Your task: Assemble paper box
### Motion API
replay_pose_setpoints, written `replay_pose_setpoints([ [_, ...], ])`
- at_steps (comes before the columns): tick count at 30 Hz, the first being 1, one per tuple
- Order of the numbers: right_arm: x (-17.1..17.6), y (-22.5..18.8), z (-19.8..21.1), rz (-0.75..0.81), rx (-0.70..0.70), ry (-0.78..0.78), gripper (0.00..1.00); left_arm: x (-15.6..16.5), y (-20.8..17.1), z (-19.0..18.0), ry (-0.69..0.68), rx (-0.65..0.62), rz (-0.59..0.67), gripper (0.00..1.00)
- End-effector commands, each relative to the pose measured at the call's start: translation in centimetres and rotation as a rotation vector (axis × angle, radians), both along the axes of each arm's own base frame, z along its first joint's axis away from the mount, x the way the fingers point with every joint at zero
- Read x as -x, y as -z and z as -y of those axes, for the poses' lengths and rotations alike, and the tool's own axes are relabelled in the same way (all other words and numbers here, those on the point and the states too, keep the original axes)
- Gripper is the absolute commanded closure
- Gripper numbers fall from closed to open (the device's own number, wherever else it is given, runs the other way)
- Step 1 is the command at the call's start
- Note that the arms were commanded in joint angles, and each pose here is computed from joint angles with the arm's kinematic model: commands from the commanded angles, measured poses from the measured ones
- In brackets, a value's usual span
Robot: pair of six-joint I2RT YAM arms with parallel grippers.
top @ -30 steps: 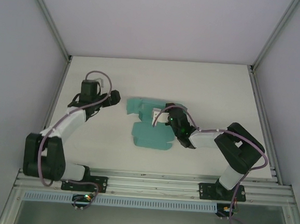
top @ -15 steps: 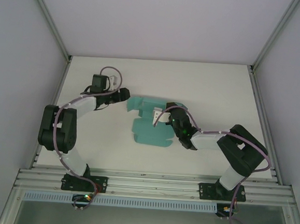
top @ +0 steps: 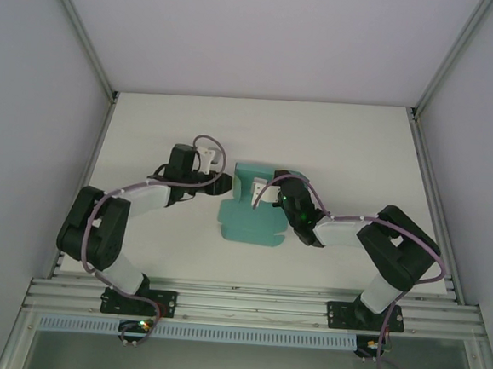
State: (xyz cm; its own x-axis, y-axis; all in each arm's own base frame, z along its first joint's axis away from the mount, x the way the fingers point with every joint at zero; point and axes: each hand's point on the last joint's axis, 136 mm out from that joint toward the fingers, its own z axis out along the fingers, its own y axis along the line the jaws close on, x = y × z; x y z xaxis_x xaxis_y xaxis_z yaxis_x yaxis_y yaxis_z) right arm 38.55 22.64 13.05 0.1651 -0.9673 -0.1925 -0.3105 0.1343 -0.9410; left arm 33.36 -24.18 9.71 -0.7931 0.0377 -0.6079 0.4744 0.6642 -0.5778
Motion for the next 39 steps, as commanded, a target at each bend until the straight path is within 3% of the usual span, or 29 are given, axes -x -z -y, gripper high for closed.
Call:
replay_pose_setpoints([
  [1,-0.1,-1.1,0.1,0.019,-0.023,0.023,1.00,-0.1,-1.1,0.4,0.032,-0.001,0.112,0.52],
  [12,1.6,0.0,-0.6,0.042,0.022,-0.014,1.00,0.3,-0.1,1.2,0.062,-0.052,0.278,0.46],
  [16,2.2,0.6,-0.6,0.066,0.046,0.002,1.00,-0.1,0.6,0.9,0.018,-0.102,0.340,0.53],
  [23,3.4,1.5,-1.1,0.066,0.068,0.007,1.00,0.1,1.0,2.1,0.016,-0.152,0.450,0.55],
  [30,3.8,1.3,-1.4,0.042,0.039,0.015,1.00,-1.3,1.2,2.3,-0.061,-0.205,0.487,0.71],
  [35,4.4,1.9,-1.8,0.000,0.029,-0.001,1.00,-2.2,2.0,3.0,-0.087,-0.243,0.490,0.73],
  [39,4.5,1.8,-1.9,-0.002,0.025,0.002,1.00,-3.1,2.6,3.2,-0.129,-0.268,0.487,0.82],
])
